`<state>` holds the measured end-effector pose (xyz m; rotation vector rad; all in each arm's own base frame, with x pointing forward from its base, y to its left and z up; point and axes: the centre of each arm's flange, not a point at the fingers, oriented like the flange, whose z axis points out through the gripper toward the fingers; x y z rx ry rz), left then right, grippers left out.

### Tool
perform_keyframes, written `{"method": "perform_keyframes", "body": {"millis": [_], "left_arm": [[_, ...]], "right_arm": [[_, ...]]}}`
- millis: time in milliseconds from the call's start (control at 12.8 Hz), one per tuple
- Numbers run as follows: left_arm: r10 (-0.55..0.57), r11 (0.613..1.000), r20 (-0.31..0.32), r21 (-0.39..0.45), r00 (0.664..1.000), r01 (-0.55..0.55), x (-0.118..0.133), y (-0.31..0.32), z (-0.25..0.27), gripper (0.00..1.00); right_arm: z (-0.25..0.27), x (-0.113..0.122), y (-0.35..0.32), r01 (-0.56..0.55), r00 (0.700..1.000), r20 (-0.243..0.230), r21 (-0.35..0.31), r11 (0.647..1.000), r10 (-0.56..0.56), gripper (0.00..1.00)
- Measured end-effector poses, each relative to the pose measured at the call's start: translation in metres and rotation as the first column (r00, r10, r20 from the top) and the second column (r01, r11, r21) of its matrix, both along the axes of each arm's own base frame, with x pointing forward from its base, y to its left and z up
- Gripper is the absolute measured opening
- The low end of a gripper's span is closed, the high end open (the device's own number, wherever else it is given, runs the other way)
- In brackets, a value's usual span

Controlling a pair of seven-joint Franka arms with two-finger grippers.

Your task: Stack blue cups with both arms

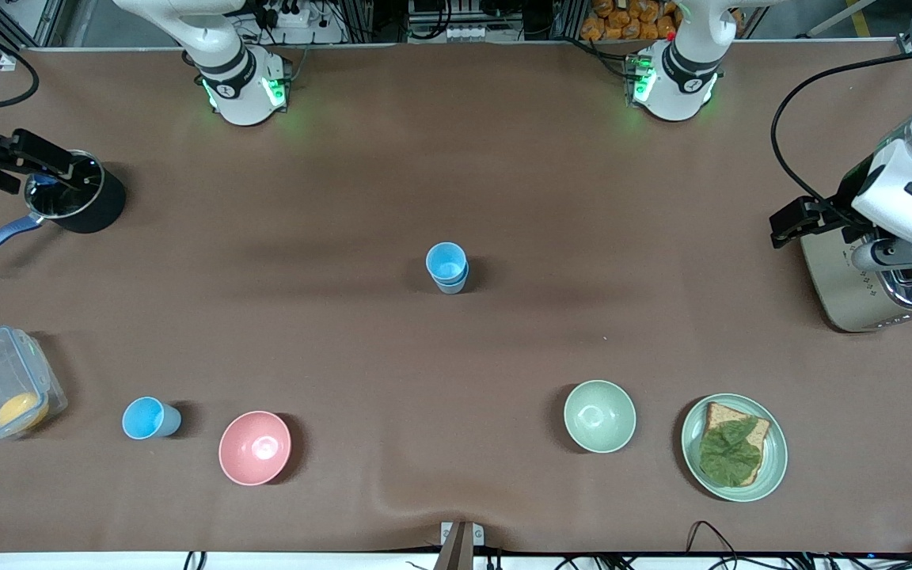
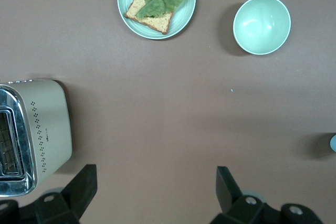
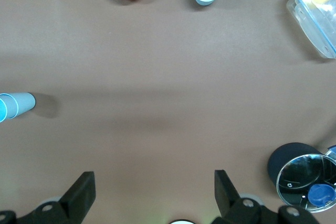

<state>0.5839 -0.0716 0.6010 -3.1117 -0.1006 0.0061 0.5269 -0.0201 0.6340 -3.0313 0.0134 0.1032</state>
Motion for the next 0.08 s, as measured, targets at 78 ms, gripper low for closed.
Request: {"method": "perform_keyframes", "body": {"millis": [78], "left_arm": [[0.000, 1.000, -0.001, 0.000, 1.000, 0.000, -0.0005, 0.0002, 0.0012, 1.00]], "right_arm": [[-0.0011, 0.0011, -0.0002, 0.000, 1.000, 0.001, -0.001, 1.000, 0.000, 1.00]]}}
